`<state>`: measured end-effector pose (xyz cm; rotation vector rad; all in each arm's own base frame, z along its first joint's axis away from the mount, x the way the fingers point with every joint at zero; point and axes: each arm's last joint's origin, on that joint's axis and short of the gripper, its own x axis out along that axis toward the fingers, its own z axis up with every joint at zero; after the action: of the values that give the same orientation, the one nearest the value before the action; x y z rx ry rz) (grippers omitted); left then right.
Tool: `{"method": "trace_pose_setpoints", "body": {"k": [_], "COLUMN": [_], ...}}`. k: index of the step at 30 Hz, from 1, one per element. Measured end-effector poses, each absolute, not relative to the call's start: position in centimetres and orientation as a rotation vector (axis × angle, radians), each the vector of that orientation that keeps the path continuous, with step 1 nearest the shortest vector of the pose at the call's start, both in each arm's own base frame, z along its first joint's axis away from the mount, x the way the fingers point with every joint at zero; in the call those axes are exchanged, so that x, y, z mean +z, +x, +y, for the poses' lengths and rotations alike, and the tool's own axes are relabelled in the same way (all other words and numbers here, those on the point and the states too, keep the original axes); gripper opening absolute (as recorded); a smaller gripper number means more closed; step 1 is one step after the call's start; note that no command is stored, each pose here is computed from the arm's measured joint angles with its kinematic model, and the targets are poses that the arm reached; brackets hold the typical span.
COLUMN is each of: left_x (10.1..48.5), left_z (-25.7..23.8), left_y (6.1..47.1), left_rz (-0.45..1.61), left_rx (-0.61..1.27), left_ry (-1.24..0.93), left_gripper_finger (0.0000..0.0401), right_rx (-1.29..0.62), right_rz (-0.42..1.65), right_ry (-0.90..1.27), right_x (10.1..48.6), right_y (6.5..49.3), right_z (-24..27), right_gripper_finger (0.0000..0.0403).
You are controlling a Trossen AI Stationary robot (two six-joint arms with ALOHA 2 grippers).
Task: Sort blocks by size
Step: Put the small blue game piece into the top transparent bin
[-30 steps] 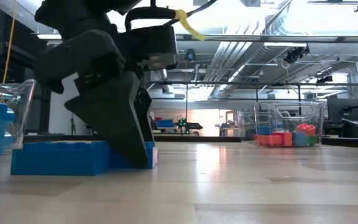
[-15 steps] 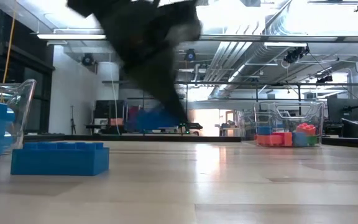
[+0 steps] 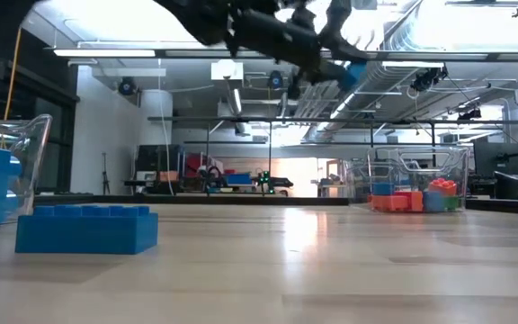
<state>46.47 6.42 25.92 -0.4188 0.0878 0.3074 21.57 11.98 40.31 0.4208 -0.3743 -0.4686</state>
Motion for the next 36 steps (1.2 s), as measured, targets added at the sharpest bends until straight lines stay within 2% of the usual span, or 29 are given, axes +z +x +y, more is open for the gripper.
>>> {"method": "trace_pose_setpoints", "body": {"k": [5,12,14,19,22,26,30,33,36], "left_x": [25.2,23.4,23.5,24.0,24.6,26.7,27.4,26.7,27.0], "left_z": [10.8,12.2,12.1,11.3,11.2,11.9,11.1,7.0,0.8], "left_y": [49.5,53.7,54.4,54.8,54.4,52.6,50.2,48.1,45.5], "left_rz": [0.077,0.083,0.063,0.056,0.1,0.246,0.523,0.765,0.878], "left_rx": [0.3,0.294,0.286,0.266,0.25,0.15,-0.032,-0.108,-0.168], "left_ry": [-0.529,-0.54,-0.536,-0.438,-0.416,-0.472,-0.608,-0.573,-0.427], "left_gripper_finger": [0.0095,0.0101,0.0138,0.0262,0.0308,0.0327,0.0326,0.0325,0.0325], "right_rx": [-0.479,-0.49,-0.49,-0.49,-0.49,-0.49,-0.49,-0.488,-0.488], "right_rz": [-0.377,-0.374,-0.373,-0.372,-0.369,-0.365,-0.354,-0.347,-0.331], "right_ry": [0.421,0.404,0.402,0.401,0.398,0.393,0.38,0.372,0.356], "right_x": [40.3,40.3,40.3,40.3,40.3,40.2,40.1,40.0,39.8], "right_y": [21.7,21.7,21.8,21.8,21.8,21.8,21.9,21.9,22.0], "right_z": [11.7,11.6,11.6,11.6,11.7,11.7,11.7,11.7,11.8], "right_gripper_finger": [0.0,0.0,0.0,0.0,0.0,0.0,0.0,0.0,0.0]}}
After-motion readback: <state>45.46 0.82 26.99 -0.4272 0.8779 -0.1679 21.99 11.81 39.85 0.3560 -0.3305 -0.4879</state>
